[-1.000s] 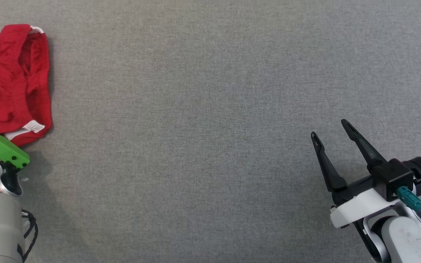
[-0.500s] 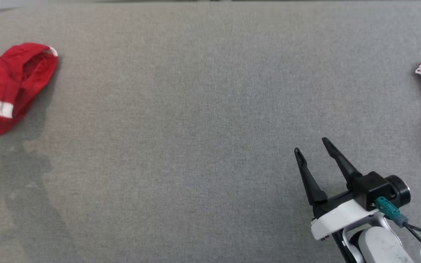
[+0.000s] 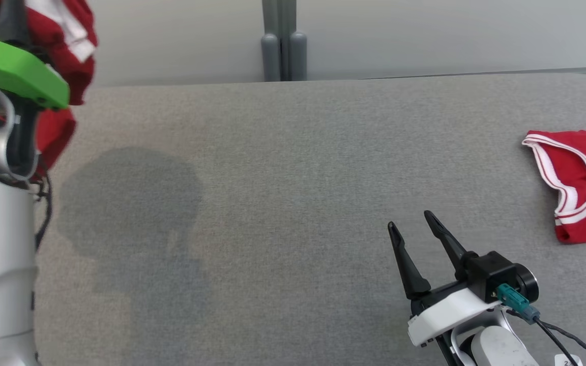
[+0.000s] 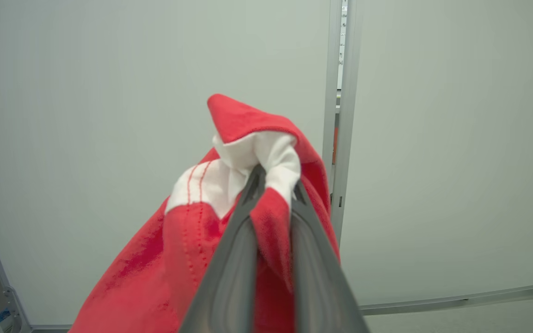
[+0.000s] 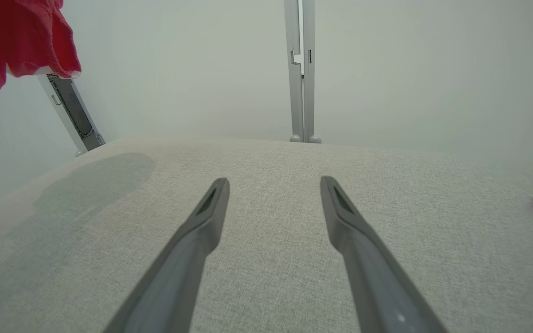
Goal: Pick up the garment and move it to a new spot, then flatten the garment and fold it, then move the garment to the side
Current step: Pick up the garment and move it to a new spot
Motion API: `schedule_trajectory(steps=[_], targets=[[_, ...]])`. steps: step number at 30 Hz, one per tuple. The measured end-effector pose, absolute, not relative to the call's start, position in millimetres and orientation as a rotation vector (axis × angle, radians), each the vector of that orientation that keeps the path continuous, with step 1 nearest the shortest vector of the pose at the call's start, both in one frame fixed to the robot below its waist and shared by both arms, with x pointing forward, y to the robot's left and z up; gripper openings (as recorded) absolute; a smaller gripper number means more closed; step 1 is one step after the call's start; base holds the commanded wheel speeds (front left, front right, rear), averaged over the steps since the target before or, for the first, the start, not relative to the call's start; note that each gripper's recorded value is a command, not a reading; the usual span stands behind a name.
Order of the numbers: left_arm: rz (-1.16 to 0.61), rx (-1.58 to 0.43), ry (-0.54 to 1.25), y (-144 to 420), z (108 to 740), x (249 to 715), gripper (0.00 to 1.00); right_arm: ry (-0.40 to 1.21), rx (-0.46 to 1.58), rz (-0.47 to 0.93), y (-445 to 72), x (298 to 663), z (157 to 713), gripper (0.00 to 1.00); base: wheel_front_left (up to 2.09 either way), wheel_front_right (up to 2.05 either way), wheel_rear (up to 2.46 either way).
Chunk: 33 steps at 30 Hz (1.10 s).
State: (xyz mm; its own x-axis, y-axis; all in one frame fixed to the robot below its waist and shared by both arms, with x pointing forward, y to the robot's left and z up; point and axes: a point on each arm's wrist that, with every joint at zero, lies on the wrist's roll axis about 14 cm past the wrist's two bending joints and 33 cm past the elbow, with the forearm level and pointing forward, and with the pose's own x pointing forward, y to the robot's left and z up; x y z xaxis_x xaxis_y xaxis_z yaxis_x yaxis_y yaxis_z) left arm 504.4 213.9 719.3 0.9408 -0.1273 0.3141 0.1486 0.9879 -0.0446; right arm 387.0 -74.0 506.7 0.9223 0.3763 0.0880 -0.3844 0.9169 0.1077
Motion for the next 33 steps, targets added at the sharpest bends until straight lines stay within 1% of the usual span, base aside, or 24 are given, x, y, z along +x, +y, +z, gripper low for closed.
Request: schedule_trajectory(steps=[4, 8, 12, 16, 19, 22, 24, 28, 29, 30, 31, 33], targets=[[-0.340, -0.134, -0.364, 140, 737, 487, 0.00, -0.097, 0.118, 0.327, -95, 381, 516, 1.00, 0.00, 0.00, 0.00], [-0.512, -0.196, -0.364, 74, 734, 470, 0.00, -0.116, 0.111, 0.260, -117, 374, 522, 1.00, 0.00, 0.00, 0.00], [-0.653, -0.224, -0.321, 15, 715, 455, 0.00, -0.123, 0.103, 0.190, -140, 366, 523, 1.00, 0.00, 0.00, 0.00], [-0.752, -0.295, -0.214, -29, 680, 447, 0.00, -0.121, 0.100, 0.134, -157, 358, 522, 1.00, 0.00, 0.00, 0.00], [-0.785, -0.340, -0.089, -50, 639, 448, 0.00, -0.117, 0.101, 0.092, -170, 353, 521, 1.00, 0.00, 0.00, 0.00], [-0.790, -0.336, 0.064, -65, 584, 451, 0.00, -0.110, 0.099, 0.059, -180, 350, 519, 1.00, 0.00, 0.00, 0.00], [-0.745, -0.287, 0.153, -60, 542, 460, 0.00, -0.106, 0.096, 0.041, -185, 351, 518, 1.00, 0.00, 0.00, 0.00], [-0.635, -0.210, 0.267, -38, 478, 476, 0.00, -0.091, 0.094, 0.010, -194, 351, 514, 1.00, 0.00, 0.00, 0.00], [-0.628, -0.208, 0.285, -38, 469, 476, 0.19, -0.087, 0.094, 0.004, -196, 350, 512, 1.00, 0.00, 0.00, 0.00], [-0.621, -0.207, 0.302, -38, 459, 477, 0.92, -0.081, 0.092, -0.004, -198, 350, 511, 1.00, 0.00, 0.00, 0.00], [-0.617, -0.208, 0.317, -39, 451, 477, 1.00, -0.076, 0.091, -0.012, -200, 350, 509, 1.00, 0.00, 0.00, 0.00], [-0.611, -0.211, 0.332, -40, 441, 476, 1.00, -0.067, 0.090, -0.023, -204, 350, 506, 1.00, 0.00, 0.00, 0.00]])
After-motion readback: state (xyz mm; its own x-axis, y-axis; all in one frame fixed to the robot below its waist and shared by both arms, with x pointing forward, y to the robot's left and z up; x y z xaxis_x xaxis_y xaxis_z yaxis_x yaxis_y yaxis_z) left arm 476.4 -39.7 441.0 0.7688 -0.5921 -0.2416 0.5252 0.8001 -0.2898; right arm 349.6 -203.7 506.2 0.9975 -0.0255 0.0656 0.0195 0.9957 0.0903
